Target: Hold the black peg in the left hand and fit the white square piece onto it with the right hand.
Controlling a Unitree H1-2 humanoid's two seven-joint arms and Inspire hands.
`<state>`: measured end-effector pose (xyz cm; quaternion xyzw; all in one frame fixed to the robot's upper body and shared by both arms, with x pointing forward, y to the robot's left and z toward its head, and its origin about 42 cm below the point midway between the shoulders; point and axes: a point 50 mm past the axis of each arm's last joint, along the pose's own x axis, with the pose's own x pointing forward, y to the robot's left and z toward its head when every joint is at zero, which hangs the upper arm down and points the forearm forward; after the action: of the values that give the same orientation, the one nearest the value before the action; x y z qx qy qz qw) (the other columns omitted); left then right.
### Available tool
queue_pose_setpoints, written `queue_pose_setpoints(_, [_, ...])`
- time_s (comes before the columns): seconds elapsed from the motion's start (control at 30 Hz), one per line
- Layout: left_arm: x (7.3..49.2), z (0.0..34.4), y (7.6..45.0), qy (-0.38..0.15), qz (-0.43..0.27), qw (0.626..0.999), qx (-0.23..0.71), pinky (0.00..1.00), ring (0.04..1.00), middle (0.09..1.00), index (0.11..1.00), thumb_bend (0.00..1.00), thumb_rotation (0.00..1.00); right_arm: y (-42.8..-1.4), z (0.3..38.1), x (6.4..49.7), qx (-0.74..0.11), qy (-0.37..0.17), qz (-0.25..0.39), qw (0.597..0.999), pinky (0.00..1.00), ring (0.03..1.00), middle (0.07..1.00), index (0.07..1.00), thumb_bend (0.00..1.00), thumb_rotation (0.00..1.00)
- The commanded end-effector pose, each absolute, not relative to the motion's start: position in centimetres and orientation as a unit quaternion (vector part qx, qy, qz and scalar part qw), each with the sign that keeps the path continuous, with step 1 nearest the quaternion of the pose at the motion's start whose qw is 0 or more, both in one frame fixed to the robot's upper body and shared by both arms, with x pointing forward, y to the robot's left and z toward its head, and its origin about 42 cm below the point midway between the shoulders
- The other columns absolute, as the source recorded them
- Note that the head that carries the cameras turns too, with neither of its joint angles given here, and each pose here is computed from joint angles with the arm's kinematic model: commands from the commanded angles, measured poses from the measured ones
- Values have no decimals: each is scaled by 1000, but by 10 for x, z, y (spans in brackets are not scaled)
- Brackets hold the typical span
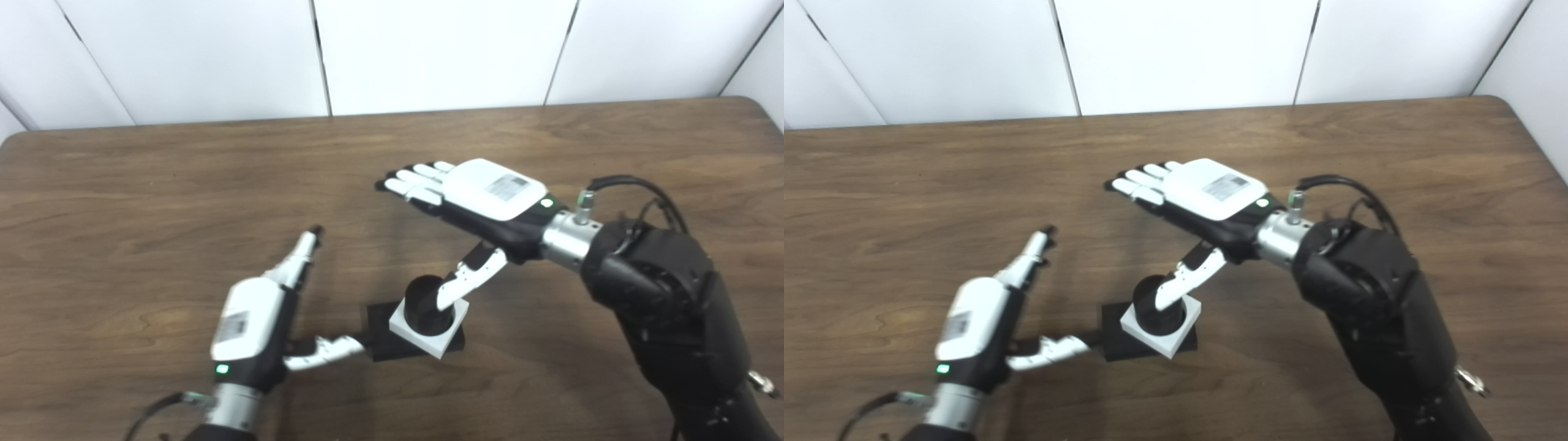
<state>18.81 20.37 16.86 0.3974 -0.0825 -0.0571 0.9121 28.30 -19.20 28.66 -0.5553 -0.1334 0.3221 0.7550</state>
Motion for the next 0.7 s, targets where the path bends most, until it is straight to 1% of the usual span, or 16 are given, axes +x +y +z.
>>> queue_pose_setpoints(0.0, [186,183,207,-102,-33,939,326,710,851,923,1000,1000,715,-207,294,283,-509,-120,300,798,1000,1000,1000,1000,850,907])
queue_pose_setpoints(0.03, [186,184,210,-103,-28,946,307,776,875,926,1000,1000,715,-212,293,282,-492,-110,296,811,1000,1000,1000,1000,834,937])
queue_pose_setpoints(0.07, [186,185,216,-106,-18,959,264,811,887,928,1000,1000,715,-221,290,280,-461,-95,287,834,1000,1000,1000,1000,826,952])
queue_pose_setpoints(0.1, [186,185,222,-108,-10,967,230,891,910,930,990,1000,714,-230,286,277,-441,-82,276,850,928,1000,1000,1000,765,981])
queue_pose_setpoints(0.13, [186,184,226,-109,-5,972,208,918,919,929,986,1000,735,-236,284,275,-429,-74,269,859,884,1000,1000,1000,732,991])
queue_pose_setpoints(0.17, [186,184,231,-111,4,976,188,933,923,929,984,1000,746,-243,281,272,-413,-66,259,871,860,1000,1000,1000,715,995])
queue_pose_setpoints(0.2, [186,183,238,-110,11,979,172,890,904,914,971,1000,791,-251,276,269,-391,-55,246,885,849,987,1000,1000,689,999])
queue_pose_setpoints(0.27, [186,182,247,-106,21,984,145,842,885,903,967,980,839,-262,269,264,-355,-42,227,906,909,983,1000,1000,675,1000])
queue_pose_setpoints(0.33, [186,181,255,-97,34,985,137,844,868,888,962,956,859,-270,261,260,-313,-36,210,926,946,990,1000,1000,669,1000])
queue_pose_setpoints(0.4, [185,179,264,-88,48,988,117,821,851,878,961,916,941,-277,251,253,-255,-33,181,949,978,998,1000,1000,655,1000])
queue_pose_setpoints(0.47, [184,175,269,-76,66,993,69,827,863,883,948,880,982,-278,239,243,-191,-31,143,971,995,1000,1000,1000,620,1000])
queue_pose_setpoints(0.53, [185,169,273,-71,74,994,33,831,870,882,931,846,995,-276,228,232,-152,-26,114,982,999,1000,1000,1000,606,1000])
queue_pose_setpoints(0.6, [184,163,276,-67,77,995,13,857,892,904,941,771,1000,-272,218,218,-137,-13,91,986,1000,1000,1000,996,572,1000])
queue_pose_setpoints(0.67, [183,159,276,-62,77,995,0,879,908,916,943,724,1000,-269,209,206,-129,-5,79,989,1000,1000,1000,992,564,1000])
